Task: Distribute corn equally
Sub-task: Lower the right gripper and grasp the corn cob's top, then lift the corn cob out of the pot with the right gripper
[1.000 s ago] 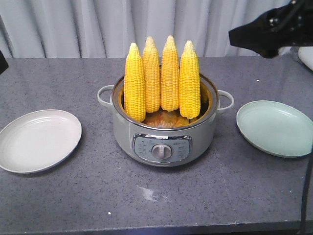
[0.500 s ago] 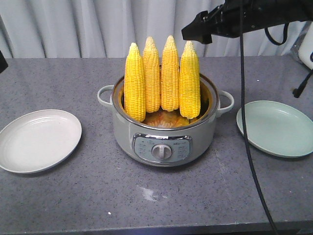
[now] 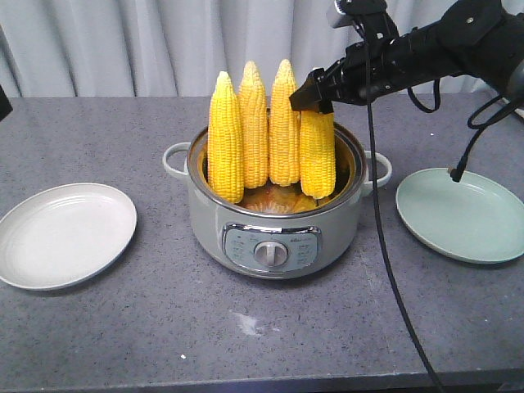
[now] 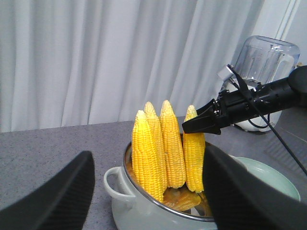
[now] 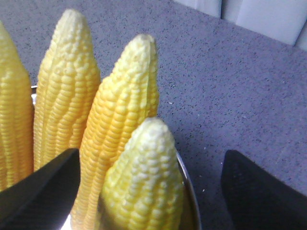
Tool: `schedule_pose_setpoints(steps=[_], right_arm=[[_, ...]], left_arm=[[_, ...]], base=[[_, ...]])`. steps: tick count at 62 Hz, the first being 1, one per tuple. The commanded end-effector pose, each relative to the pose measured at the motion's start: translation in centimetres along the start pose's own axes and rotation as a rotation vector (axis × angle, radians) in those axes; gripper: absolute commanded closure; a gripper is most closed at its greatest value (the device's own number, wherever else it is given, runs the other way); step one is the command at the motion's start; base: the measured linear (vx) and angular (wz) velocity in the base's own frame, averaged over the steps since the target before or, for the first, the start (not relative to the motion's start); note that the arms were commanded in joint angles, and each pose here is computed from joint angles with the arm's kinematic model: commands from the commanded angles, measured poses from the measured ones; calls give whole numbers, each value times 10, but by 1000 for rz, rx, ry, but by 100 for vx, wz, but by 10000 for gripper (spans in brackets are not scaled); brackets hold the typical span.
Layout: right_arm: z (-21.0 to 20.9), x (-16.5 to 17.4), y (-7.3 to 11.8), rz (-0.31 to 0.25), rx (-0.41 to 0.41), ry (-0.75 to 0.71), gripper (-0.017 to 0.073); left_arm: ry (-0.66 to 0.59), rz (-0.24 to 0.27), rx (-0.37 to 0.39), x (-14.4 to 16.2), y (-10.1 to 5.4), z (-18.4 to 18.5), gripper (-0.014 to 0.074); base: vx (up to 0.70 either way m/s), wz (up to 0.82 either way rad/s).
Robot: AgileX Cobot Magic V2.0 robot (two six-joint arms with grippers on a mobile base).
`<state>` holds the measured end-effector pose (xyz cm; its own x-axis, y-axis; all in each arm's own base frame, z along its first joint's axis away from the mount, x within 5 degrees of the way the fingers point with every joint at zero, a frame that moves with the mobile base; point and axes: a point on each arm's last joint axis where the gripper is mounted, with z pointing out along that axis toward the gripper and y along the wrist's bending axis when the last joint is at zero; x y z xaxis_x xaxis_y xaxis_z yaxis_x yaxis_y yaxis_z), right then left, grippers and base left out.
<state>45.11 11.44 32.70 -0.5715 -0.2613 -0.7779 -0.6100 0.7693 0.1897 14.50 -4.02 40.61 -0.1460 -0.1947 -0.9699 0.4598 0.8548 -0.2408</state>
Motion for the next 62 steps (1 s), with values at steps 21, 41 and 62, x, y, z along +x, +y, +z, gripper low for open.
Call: schedule_pose_setpoints(steps=[21,41,62], right_arm=[[-35,-22,18,-33,-18,-77,480],[-94,-51,47,-64,-3,-264,568],[-230,-67,108,-117,112,-499,564]], left_arm=[[-63,-26,1,-13,-3,-2,119],[-63,-25,0,-13,-3,-2,123],[-61,-23,2,-13,-3,-2,134]], base=[[0,0],[0,0],[0,0]])
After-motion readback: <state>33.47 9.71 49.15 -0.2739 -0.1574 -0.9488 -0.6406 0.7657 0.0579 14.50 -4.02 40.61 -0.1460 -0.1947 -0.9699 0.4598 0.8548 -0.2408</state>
